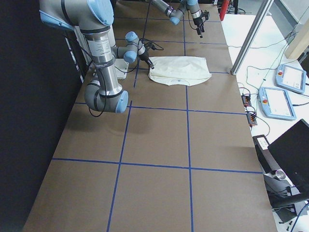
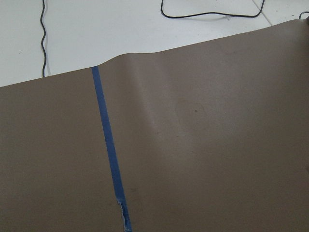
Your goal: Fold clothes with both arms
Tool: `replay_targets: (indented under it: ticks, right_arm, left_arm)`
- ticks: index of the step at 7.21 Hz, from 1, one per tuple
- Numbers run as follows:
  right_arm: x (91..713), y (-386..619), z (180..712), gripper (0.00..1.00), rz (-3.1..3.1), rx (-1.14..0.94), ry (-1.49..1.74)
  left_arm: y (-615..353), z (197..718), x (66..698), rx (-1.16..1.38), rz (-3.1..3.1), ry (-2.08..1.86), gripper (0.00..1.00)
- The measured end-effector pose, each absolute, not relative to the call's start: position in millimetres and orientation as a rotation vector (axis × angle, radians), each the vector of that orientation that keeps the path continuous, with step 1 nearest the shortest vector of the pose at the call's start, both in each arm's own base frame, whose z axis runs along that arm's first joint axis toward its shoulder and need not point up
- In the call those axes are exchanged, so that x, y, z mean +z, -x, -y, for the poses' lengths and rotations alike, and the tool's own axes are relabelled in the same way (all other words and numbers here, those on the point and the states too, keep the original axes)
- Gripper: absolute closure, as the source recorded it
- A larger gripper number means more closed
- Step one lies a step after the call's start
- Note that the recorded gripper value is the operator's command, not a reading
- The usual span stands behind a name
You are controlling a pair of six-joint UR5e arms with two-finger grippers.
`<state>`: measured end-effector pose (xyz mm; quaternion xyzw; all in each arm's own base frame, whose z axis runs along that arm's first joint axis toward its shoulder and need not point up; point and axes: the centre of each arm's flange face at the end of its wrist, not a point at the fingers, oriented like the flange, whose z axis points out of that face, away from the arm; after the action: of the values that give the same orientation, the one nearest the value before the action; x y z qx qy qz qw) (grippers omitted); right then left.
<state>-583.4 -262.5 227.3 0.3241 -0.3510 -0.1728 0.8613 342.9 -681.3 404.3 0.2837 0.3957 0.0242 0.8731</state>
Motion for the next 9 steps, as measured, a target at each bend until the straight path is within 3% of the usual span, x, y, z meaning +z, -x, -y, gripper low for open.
replay_targets:
  ticks: [1,2,9]
  right_arm:
    - [228,584,262,0.95,0.735,-0.365,-0.680]
    - [228,584,262,1.00,0.736,-0.366,-0.680]
    - [237,555,268,1.00,0.794,-0.183,-0.617]
  left_arm:
    - [-343,681,405,0.050,-0.826,-0.592,0.00]
    - [-343,681,405,0.050,-0.826,-0.592,0.00]
    - [-343,681,402,0.050,-0.830,-0.596,0.00]
